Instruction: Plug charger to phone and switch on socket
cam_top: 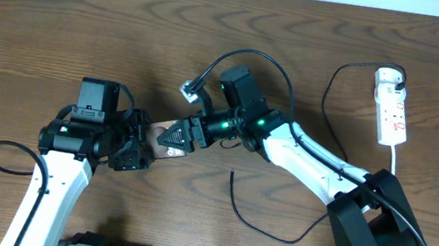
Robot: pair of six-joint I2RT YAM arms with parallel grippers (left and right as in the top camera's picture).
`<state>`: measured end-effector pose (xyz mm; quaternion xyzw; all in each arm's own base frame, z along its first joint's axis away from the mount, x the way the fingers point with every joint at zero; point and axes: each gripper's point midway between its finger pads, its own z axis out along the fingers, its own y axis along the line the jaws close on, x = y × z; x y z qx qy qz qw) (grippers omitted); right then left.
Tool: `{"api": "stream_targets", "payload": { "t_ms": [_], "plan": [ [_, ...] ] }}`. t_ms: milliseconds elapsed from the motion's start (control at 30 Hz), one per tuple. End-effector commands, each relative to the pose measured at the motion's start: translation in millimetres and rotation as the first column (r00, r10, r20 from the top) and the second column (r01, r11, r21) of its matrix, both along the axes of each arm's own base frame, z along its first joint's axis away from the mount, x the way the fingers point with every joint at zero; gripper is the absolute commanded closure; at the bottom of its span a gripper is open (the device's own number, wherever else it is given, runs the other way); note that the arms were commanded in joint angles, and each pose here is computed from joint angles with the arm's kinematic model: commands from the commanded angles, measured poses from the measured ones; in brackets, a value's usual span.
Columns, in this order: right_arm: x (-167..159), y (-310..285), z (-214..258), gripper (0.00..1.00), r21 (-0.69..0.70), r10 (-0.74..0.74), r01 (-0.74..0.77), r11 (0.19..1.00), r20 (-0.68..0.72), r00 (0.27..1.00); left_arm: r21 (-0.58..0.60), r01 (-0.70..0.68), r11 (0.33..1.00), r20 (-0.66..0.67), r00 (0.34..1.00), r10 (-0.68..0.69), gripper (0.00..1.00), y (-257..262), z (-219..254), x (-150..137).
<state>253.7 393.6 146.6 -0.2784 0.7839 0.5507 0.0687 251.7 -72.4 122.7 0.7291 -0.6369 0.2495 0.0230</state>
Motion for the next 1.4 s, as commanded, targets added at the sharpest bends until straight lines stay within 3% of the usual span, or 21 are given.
{"api": "stream_targets", "payload": {
  "t_ms": [0, 800, 1067, 1367],
  "plan": [
    [-0.9, 6.1, 2.6, 0.25, -0.002, 0.000, 0.000, 1.000, 0.017, 1.000, -0.034, -0.031, 0.999, 0.014, 0.999, 0.031, 0.93, -4.0, 12.5, 6.7],
    [2.1, 9.9, -0.4, 0.32, -0.028, -0.043, 0.043, 0.999, 0.006, 0.999, -0.072, -0.077, 0.994, -0.035, 0.997, 0.074, 0.93, -18.7, 12.2, 1.7],
    [2.6, 10.5, 0.6, 0.41, -0.026, -0.049, 0.049, 0.998, -0.001, 0.999, -0.072, -0.078, 0.994, -0.035, 0.997, 0.076, 0.93, -18.7, 12.2, 1.7],
    [1.7, 11.3, 0.6, 0.44, -0.028, -0.051, 0.051, 0.998, -0.010, 0.999, -0.077, -0.093, 0.993, -0.042, 0.995, 0.090, 0.93, -18.7, 12.2, 1.7]
  ]
}}
